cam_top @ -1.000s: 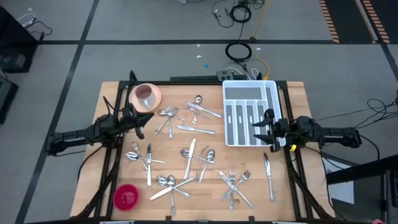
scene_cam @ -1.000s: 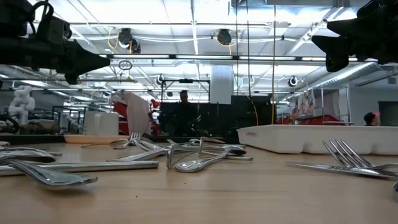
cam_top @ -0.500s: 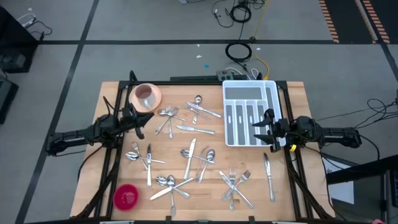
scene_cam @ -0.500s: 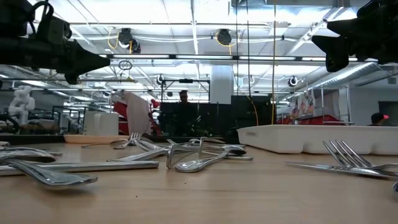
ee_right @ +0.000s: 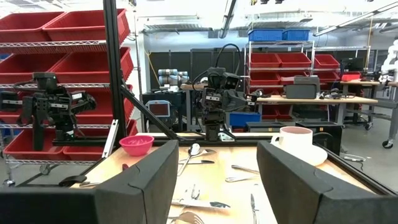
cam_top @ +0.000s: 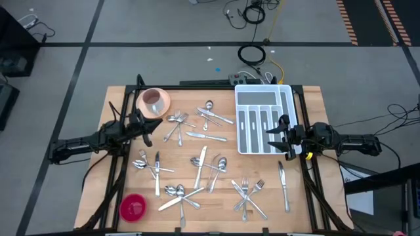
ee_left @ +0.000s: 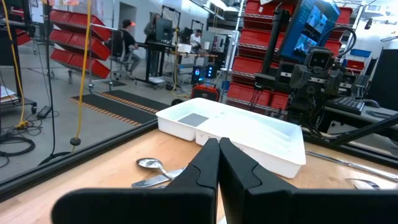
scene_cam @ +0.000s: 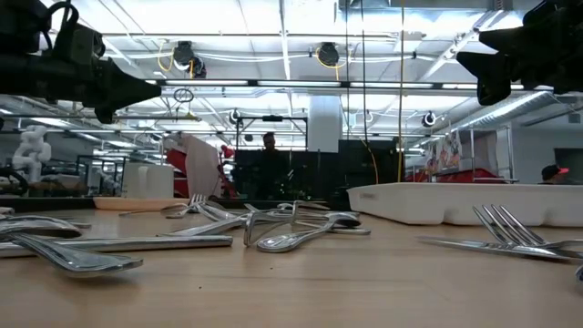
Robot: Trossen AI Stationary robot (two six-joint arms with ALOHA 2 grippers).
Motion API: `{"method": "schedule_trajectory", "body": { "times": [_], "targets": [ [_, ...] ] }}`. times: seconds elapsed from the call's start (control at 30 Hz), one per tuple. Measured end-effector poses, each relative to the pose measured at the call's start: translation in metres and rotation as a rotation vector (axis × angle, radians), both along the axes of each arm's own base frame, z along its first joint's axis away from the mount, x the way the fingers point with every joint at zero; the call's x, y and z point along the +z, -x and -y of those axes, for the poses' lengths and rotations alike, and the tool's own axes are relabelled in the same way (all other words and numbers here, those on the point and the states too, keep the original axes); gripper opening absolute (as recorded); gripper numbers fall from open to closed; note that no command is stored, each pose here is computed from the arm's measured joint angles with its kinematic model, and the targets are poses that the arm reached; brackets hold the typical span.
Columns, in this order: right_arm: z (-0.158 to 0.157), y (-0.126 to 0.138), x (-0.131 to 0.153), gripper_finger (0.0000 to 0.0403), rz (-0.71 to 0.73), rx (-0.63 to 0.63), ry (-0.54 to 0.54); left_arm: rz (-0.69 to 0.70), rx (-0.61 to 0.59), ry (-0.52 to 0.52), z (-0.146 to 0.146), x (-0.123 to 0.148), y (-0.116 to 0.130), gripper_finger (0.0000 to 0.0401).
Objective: Sort silverware
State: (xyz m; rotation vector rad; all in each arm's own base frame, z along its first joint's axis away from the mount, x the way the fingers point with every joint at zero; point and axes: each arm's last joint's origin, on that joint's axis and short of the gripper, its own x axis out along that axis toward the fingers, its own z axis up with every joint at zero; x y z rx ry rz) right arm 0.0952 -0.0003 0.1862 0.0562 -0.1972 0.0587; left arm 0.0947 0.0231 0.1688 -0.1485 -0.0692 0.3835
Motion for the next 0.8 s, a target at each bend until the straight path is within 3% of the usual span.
{"method": "schedule_trajectory", "body": {
  "times": [0.23,0.5,0.63,0.8],
  "targets": [
    [0.0,0.001,0.003,0.021,0.038,0.002,-0.005,0.0,0.0,0.0,0.0,0.0,0.0,0.0007],
    [0.001,0.001,0.005,0.021,0.047,0.014,-0.152,0.0,0.0,0.0,0.0,0.0,0.0,0.0007],
    [0.004,0.002,0.009,0.021,0.104,-0.074,-0.237,0.0,0.0,0.0,0.0,0.0,0.0,0.0007],
    [0.006,0.005,0.015,0.021,0.177,-0.159,-0.23,0.01,0.001,0.0,0.0,0.001,0.0,0.0007]
  ]
}}
